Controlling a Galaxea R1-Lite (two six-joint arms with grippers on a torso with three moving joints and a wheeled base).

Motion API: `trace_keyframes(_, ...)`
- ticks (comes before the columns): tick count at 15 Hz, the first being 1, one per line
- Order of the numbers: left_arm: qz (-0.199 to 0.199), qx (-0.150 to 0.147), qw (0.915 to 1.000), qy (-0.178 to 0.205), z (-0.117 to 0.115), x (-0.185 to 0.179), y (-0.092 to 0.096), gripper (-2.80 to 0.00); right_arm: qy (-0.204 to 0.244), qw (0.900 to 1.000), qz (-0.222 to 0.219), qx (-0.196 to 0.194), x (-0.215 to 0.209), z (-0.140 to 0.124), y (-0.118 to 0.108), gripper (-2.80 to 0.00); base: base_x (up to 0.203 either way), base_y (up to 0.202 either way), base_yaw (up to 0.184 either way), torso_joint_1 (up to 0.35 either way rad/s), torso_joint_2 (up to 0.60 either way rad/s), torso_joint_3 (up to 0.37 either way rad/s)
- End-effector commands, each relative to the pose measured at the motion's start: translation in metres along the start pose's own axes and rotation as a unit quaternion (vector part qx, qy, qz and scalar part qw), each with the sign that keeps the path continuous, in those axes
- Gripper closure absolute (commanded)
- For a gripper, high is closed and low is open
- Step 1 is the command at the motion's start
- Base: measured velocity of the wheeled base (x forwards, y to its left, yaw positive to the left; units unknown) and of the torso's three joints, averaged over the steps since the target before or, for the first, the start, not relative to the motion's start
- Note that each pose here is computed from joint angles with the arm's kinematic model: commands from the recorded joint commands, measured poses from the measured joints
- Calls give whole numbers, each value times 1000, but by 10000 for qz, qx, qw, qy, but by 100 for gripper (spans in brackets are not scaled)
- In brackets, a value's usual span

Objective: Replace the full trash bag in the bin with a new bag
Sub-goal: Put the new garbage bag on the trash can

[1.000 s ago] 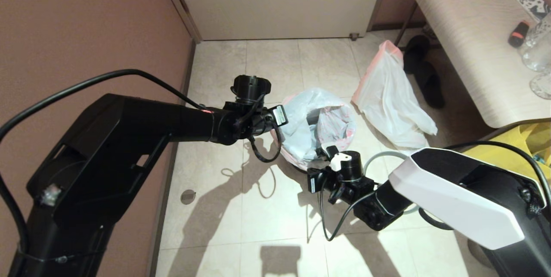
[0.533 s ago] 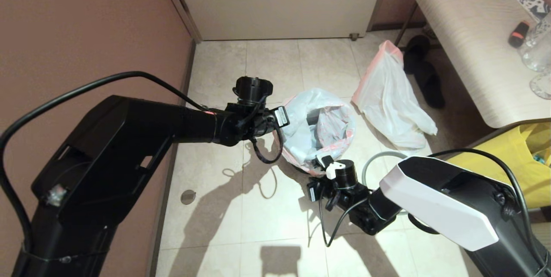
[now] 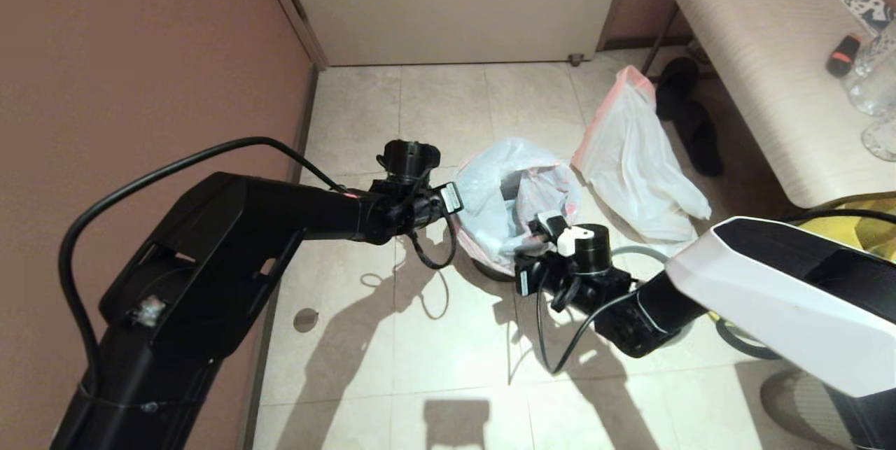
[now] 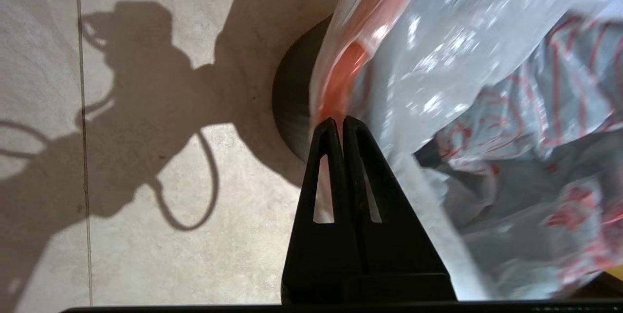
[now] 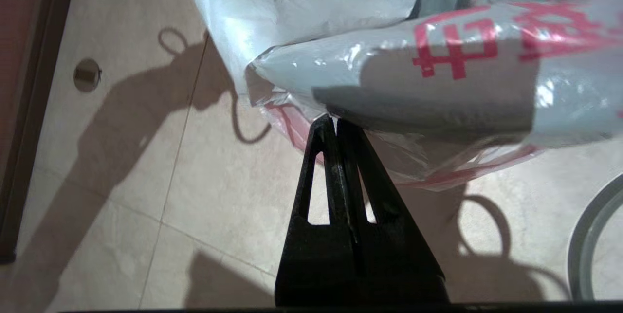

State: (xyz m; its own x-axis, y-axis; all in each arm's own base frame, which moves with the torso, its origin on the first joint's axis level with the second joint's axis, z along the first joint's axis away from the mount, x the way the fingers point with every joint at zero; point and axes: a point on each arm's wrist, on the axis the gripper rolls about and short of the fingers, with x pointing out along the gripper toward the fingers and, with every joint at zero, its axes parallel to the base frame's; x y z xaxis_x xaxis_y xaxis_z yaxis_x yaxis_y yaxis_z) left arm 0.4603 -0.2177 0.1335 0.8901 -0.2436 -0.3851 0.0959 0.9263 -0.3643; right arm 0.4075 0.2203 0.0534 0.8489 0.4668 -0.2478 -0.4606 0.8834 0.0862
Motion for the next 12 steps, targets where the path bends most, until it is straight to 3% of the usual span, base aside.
trace_keyframes(1,69,1,10000,59,-9,9,4,0,-340,9991,11,265,-9,25,-5,0,0,0,0,0,0,0)
trace_keyframes(3,129,-16,9999,85,-14,18,8,0,-715,9957,61,586,-7,37,-7,0,0,0,0,0,0,0)
trace_keyframes(6,98,-68,9999,-60,-17,27,14,0,-632,9960,204,601,-16,36,-7,0,0,0,0,0,0,0)
trace_keyframes(10,100,-105,9997,-176,-10,24,17,0,-222,9973,654,-255,-31,19,-6,0,0,0,0,0,0,0)
trace_keyframes(12,57,-243,9994,-254,-3,18,14,0,-326,9963,755,-234,-30,24,-4,0,0,0,0,0,0,0)
